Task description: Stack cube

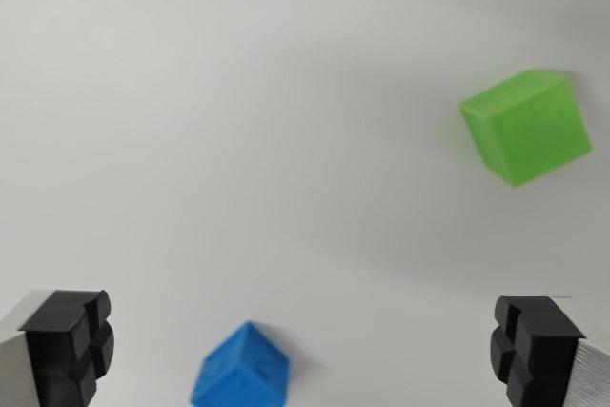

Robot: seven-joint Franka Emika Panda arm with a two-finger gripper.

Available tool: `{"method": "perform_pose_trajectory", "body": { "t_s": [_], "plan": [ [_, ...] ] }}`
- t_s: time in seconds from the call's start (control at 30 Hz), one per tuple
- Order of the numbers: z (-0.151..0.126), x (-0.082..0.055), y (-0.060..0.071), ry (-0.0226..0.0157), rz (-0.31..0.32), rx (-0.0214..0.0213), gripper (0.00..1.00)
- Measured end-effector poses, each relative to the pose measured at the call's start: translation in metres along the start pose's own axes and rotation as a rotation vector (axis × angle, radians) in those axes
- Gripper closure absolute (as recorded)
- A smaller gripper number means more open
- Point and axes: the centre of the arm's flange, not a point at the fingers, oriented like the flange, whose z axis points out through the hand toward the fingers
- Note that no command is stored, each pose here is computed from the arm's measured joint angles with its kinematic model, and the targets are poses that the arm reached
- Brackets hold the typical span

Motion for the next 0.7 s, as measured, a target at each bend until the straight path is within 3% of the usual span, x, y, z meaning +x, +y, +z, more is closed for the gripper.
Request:
{"method": "perform_pose_trajectory", "body": {
  "t_s": [0.7],
  "plan": [
    [0.053, 0.042, 0.042, -0.002, -0.198, 0.001, 0.0]
  ]
}}
